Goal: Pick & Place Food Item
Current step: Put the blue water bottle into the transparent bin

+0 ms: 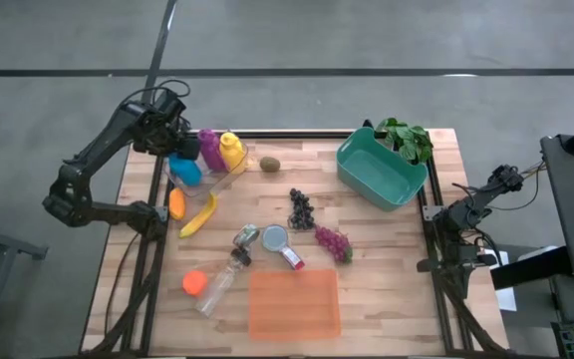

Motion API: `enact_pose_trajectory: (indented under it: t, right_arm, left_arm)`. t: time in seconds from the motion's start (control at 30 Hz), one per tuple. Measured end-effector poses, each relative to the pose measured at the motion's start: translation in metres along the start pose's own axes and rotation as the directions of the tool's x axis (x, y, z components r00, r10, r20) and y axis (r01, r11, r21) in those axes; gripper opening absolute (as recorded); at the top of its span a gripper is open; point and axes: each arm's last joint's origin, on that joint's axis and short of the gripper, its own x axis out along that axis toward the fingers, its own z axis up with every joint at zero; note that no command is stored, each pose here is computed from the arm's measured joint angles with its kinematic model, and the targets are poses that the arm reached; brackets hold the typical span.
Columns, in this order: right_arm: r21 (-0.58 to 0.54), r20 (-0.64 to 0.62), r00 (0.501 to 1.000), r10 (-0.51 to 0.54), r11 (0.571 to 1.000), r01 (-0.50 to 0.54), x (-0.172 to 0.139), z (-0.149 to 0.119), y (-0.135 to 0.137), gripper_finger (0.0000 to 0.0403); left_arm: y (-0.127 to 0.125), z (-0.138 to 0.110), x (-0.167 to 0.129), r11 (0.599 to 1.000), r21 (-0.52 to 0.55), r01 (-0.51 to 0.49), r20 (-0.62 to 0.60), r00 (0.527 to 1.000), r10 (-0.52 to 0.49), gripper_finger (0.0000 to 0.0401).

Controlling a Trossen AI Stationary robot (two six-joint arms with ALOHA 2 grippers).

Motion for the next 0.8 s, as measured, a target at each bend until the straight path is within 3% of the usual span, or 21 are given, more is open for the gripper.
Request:
enact_pose_trajectory:
  t: [0.2,0.8]
  right_arm:
    - [0.0,0.0,1.0,0.0,1.0,0.0,0.0,0.0,0.0,0.0008]
    - [0.0,0.0,1.0,0.0,1.0,0.0,0.0,0.0001,0.0,0.0008]
  left_arm:
    - [0.0029,0.0006,0.0004,1.0,0.002,0.004,-0.007,1.0,-0.004,0.0255]
    - [0.0037,0.0012,0.0005,1.0,-0.009,0.016,-0.008,1.0,-0.016,0.026]
